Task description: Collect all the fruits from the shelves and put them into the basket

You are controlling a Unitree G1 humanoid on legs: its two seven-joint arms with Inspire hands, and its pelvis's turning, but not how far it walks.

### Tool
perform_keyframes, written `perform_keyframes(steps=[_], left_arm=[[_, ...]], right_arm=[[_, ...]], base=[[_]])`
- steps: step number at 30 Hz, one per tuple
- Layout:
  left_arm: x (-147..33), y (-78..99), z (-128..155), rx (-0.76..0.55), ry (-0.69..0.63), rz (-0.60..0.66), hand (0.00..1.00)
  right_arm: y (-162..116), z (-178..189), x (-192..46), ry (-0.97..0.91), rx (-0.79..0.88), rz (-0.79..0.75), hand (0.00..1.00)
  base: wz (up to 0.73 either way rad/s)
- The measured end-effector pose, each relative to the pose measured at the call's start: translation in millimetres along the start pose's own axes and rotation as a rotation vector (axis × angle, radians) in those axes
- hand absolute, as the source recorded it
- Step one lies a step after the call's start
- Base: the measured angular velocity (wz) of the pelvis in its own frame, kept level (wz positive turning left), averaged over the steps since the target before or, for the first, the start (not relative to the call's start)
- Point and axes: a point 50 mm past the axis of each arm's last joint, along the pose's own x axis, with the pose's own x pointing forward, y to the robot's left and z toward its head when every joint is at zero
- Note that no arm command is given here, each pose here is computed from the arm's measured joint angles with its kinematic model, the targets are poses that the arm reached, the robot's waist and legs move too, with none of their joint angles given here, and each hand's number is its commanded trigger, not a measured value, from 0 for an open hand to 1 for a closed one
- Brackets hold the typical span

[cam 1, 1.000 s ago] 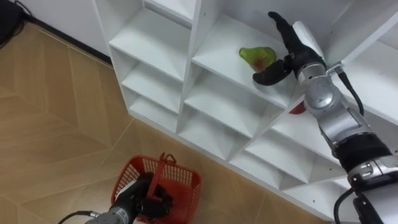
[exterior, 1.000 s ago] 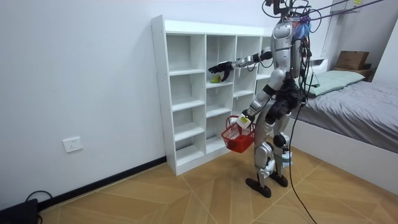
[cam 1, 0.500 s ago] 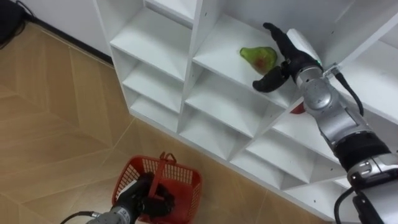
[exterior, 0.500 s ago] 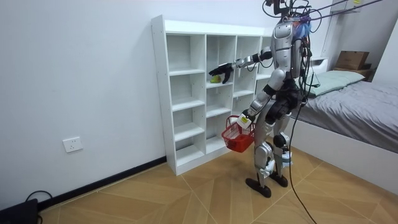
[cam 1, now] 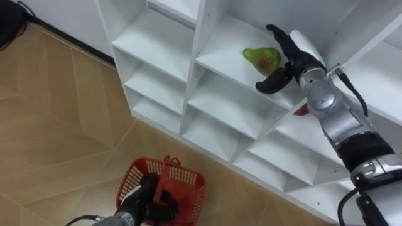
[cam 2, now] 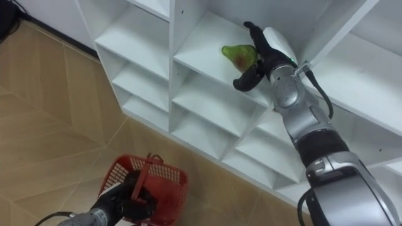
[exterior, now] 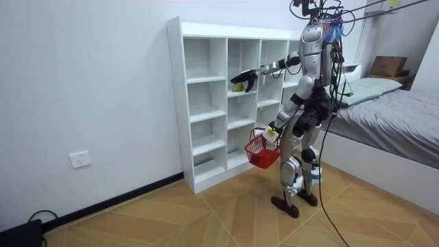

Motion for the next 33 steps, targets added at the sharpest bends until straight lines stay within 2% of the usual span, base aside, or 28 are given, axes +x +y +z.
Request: perform_keyframes(steps=[4, 5, 6, 7, 8, 9, 10, 11, 12, 13, 19, 33], left_arm=[[0.0, -0.3, -1.4, -0.002, 0.006, 0.000, 1.00], [0.0, -0.3, -1.5, -0.003, 0.006, 0.000, 1.00], [0.1, -0.3, -1.5, -0.003, 0.006, 0.000, 1.00], [0.1, -0.3, -1.6, -0.003, 0.006, 0.000, 1.00], [0.1, -0.4, -1.6, -0.002, 0.007, 0.000, 1.00], [0.1, -0.4, -1.6, -0.002, 0.007, 0.000, 1.00], [0.1, -0.3, -1.5, -0.002, 0.007, 0.000, 1.00], [0.2, -0.3, -1.5, -0.002, 0.007, 0.000, 1.00], [0.2, -0.3, -1.4, -0.002, 0.007, 0.000, 1.00], [0.2, -0.3, -1.3, -0.002, 0.007, 0.000, 1.00], [0.5, -0.2, -0.4, -0.001, 0.005, 0.000, 1.00], [2.6, -4.0, 3.9, 0.011, -0.004, -0.012, 1.00]], right_arm=[[0.3, 0.0, 0.0, 0.000, 0.001, 0.006, 0.00], [0.5, 0.0, 0.0, 0.000, 0.001, 0.008, 0.08], [0.5, 0.0, 0.0, 0.000, 0.001, 0.008, 0.10], [0.5, -0.1, 0.0, 0.001, 0.001, 0.008, 0.17], [0.5, -0.1, 0.0, 0.001, 0.001, 0.008, 0.47], [0.5, -0.1, 0.0, 0.001, 0.001, 0.008, 0.53], [0.5, 0.0, 0.0, 0.000, 0.001, 0.008, 0.65], [0.5, 0.2, 0.0, -0.001, 0.004, 0.008, 0.86], [0.5, 0.4, 0.0, -0.002, 0.006, 0.008, 0.96], [0.5, 0.7, 0.1, -0.004, 0.009, 0.008, 1.00], [4.8, 1.6, -0.1, -0.010, 0.011, 0.051, 1.00], [7.2, 2.7, -0.3, -0.021, 0.018, 0.041, 1.00]], base=[[0.00], [0.00], [0.00], [0.00], [0.00], [0.00], [0.00], [0.00], [0.00], [0.00], [0.00], [0.00]])
